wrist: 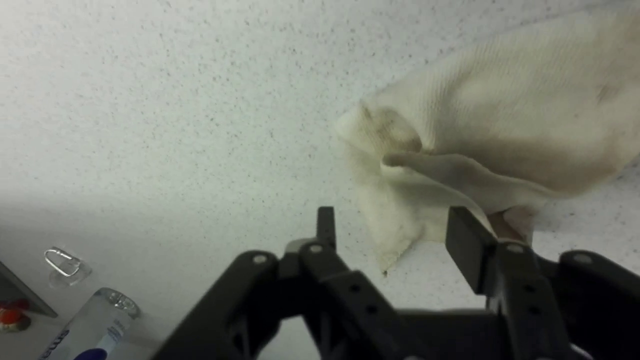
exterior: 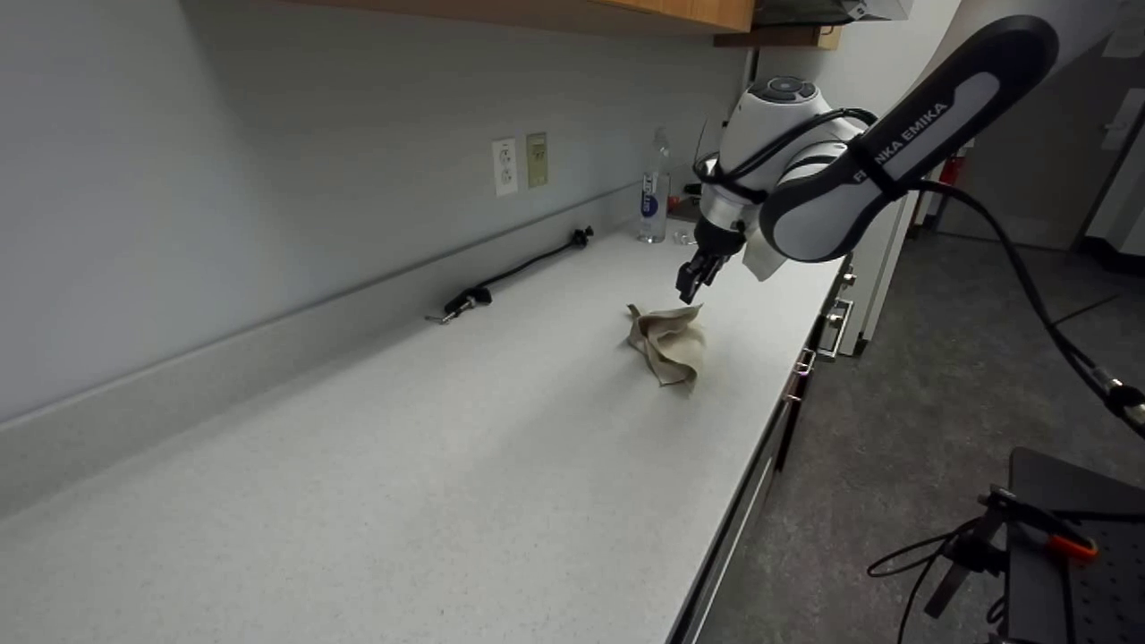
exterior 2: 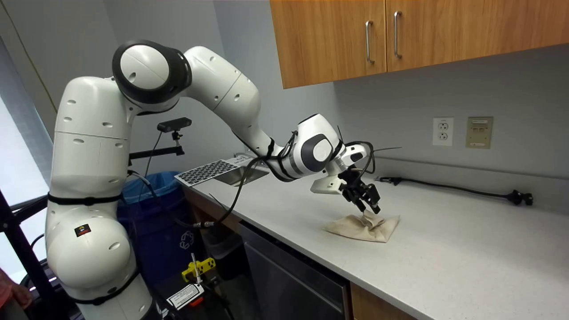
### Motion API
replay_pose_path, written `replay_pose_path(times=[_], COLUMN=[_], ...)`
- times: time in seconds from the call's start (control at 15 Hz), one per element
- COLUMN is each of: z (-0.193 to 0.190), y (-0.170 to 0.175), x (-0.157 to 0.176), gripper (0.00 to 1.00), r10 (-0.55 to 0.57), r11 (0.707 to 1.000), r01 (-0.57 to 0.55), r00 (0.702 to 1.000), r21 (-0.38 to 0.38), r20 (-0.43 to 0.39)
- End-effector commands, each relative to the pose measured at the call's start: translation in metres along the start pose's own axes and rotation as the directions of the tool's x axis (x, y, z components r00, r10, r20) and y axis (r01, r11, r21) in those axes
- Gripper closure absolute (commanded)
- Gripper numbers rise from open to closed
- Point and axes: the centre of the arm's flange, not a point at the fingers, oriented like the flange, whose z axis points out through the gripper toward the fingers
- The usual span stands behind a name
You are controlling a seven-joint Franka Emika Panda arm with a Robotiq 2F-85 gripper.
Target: Fold the towel
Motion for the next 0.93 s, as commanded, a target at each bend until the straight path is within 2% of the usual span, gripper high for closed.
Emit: replay_pose_path(times=[0.0,0.27,0.87], z=[-0.009,0.002,0.055], y=[0.001,-0.005,-0.009], x=[-0.020,-0.029,-0.026], gripper=[0.72,0.99,1.00], r10=[-0.036,-0.043,-0.023], r11=[0.999,0.999,0.999], r01=[0.036,0.044,0.031], r00=[0.997,0.991,0.985], r21=[0.008,0.000,-0.041], r20=[0.064,0.125,0.172])
